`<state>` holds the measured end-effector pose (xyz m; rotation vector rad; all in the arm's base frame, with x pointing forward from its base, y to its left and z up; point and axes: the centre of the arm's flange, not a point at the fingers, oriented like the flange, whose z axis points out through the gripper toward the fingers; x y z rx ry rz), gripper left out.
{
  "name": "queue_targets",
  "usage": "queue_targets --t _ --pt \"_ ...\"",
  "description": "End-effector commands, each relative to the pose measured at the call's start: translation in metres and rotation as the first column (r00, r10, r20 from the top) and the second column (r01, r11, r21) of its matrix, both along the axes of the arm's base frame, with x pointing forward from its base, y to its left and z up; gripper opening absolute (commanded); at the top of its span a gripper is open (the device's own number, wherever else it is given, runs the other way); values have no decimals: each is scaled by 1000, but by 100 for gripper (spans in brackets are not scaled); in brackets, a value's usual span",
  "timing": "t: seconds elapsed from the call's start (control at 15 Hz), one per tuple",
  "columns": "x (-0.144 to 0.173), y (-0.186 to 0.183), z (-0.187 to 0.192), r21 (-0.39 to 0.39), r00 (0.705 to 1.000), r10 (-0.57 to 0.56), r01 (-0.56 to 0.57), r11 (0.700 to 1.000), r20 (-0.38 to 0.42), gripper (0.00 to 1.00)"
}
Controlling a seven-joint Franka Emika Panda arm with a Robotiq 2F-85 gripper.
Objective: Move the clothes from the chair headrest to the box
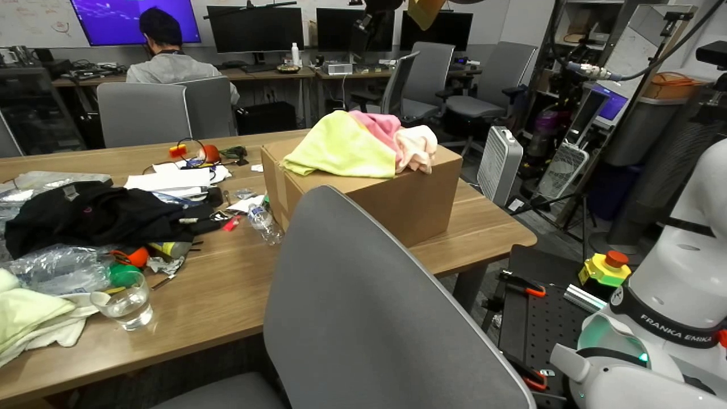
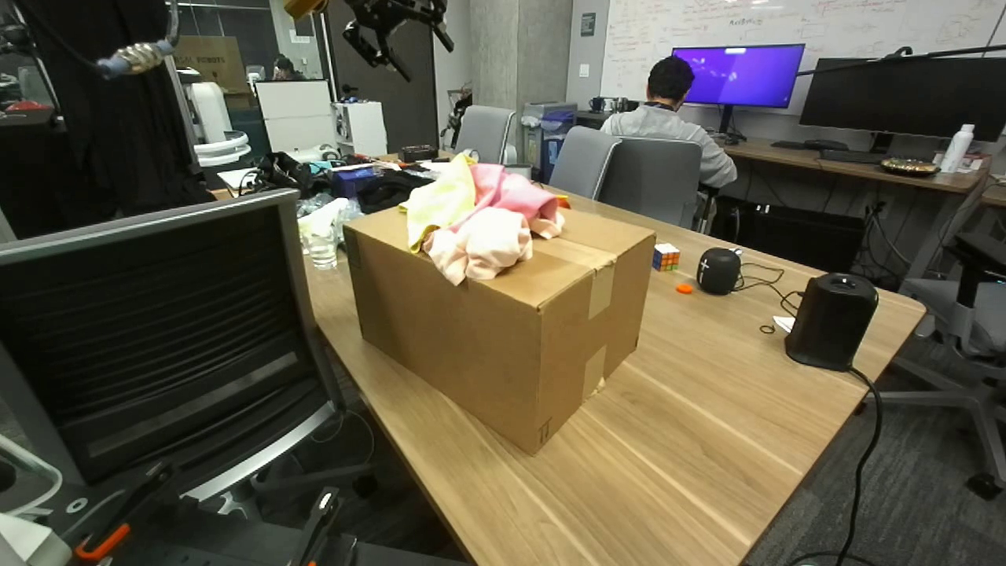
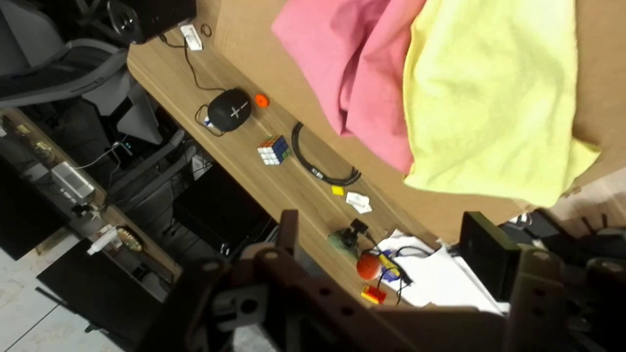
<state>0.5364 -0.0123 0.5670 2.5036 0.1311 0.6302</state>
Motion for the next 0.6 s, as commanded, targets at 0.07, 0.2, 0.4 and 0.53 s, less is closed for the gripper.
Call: queue_targets --t 0.07,0.2,0.4,0.53 --pt "-68 -16 -9 16 963 66 -64 998 -263 100" --pt "-102 -29 -7 47 919 116 -106 993 -378 100" --pt "-155 -57 5 113 860 193 -159 981 -473 99" --pt "-191 -81 17 162 827 247 -190 968 -505 100"
